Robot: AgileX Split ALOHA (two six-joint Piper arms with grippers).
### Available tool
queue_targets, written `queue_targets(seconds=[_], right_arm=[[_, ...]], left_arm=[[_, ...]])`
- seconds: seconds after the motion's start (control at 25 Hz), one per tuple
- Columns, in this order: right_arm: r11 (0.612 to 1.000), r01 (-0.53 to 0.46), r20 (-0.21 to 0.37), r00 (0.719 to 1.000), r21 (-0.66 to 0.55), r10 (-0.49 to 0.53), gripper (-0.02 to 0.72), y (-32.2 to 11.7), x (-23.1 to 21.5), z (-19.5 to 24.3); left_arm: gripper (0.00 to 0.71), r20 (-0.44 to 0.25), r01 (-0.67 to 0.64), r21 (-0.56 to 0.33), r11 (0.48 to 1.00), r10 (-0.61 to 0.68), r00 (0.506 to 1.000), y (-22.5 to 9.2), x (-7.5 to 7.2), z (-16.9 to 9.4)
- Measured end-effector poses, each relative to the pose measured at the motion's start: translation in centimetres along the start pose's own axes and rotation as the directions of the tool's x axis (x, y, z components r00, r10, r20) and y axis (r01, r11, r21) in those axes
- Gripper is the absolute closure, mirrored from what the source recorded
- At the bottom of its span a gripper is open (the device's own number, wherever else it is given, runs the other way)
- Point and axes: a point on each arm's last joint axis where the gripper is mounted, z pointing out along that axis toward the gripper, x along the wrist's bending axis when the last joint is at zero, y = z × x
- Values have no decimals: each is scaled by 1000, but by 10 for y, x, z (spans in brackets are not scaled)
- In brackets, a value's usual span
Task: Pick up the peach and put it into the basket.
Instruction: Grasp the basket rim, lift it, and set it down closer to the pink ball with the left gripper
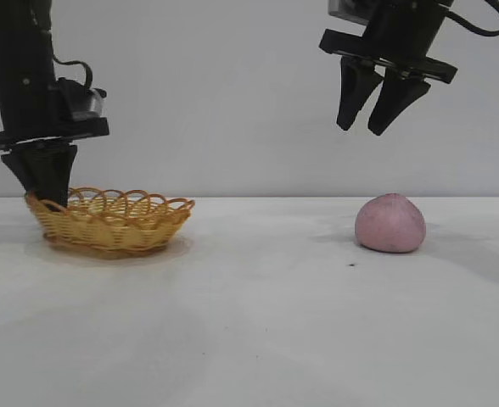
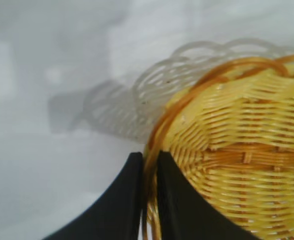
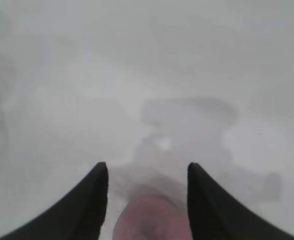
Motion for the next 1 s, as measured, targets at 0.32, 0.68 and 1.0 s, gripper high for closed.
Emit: queue_targets(seconds=[0.32, 0.68, 1.0], right_arm=[[999, -48, 13, 999, 15, 47, 408, -5, -22, -6], [998, -66, -17, 998, 22, 67, 408, -5, -19, -6], [997, -68, -21, 997, 28, 68, 408, -5, -18, -6]], left_arm=[[710, 316, 202, -237, 950, -121, 941, -32, -51, -34], [710, 382, 290, -229, 929, -188, 905, -79, -106, -5], [710, 336, 373, -208, 904, -292, 896, -105, -105, 23]])
